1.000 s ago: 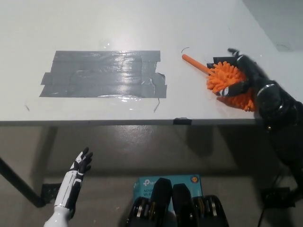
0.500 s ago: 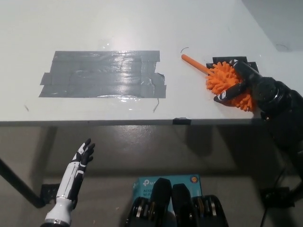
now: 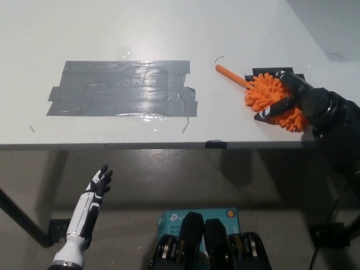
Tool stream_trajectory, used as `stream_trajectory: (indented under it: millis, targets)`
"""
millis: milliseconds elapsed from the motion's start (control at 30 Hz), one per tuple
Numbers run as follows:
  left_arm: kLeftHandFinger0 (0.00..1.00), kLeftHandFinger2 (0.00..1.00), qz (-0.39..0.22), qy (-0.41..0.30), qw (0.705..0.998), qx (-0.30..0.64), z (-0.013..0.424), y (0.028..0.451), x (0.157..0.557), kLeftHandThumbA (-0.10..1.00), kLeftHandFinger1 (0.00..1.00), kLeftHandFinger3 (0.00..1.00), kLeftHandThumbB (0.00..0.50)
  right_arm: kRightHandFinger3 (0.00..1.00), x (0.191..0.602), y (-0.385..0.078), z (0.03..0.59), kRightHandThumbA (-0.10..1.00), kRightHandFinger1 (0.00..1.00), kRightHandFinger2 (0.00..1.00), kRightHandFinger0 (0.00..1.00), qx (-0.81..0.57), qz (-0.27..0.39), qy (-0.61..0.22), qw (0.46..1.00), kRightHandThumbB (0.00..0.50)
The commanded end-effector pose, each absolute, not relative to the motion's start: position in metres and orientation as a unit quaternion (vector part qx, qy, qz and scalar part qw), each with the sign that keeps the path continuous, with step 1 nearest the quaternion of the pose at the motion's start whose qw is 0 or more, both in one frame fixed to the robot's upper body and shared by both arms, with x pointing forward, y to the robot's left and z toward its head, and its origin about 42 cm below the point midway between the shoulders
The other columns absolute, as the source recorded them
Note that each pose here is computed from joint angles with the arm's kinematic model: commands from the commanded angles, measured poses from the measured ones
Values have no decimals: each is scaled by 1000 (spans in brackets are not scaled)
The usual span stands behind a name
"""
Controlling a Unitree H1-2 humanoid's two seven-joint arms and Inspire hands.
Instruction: An orange duster is kept infront of the robot in the middle of the table and the robot extends its right arm to grab the duster, picks it up and hands it to a person
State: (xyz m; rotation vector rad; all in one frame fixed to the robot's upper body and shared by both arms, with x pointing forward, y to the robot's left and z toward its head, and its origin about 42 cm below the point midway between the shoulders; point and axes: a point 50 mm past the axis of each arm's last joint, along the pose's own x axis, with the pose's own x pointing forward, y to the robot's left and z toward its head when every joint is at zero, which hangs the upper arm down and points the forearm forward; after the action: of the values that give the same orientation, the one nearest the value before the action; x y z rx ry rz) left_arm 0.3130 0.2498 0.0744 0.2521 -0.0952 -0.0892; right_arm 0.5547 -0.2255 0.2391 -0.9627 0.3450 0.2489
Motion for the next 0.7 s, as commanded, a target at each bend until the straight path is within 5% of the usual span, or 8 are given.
stream_trajectory:
  millis: [0,133,200,300,367,467,567,667]
  targets:
    - [1000,1000,-45,-74,988,130,88,251,320,998,1000,1000,146,1000,560,-232,251,60,544,798,400,-425,126,187,876,312]
    - [1000,1000,-47,-81,987,131,92,251,325,989,1000,1000,133,671,557,-226,254,-100,392,548,87,-507,142,157,836,149]
    - [1000,1000,-46,-84,987,129,93,251,326,983,1000,1000,133,809,555,-226,254,-100,525,639,248,-509,144,157,834,149]
    - [1000,1000,-42,-70,987,136,88,259,311,996,1000,1000,133,834,547,-222,236,-100,539,630,195,-499,155,164,836,124]
    - [1000,1000,-43,-71,987,141,90,259,313,1000,1000,1000,139,566,546,-228,234,-100,680,650,298,-475,140,144,857,123]
    - [1000,1000,-42,-71,987,136,90,258,315,1000,1000,1000,121,506,546,-232,237,-100,901,750,655,-471,132,137,862,135]
    - [1000,1000,-46,-75,987,137,89,257,315,992,1000,1000,110,541,544,-239,238,-100,611,562,253,-440,124,130,880,157]
    - [1000,1000,-48,-75,986,139,90,257,314,1000,1000,1000,125,771,542,-244,239,-100,734,773,248,-434,125,121,884,170]
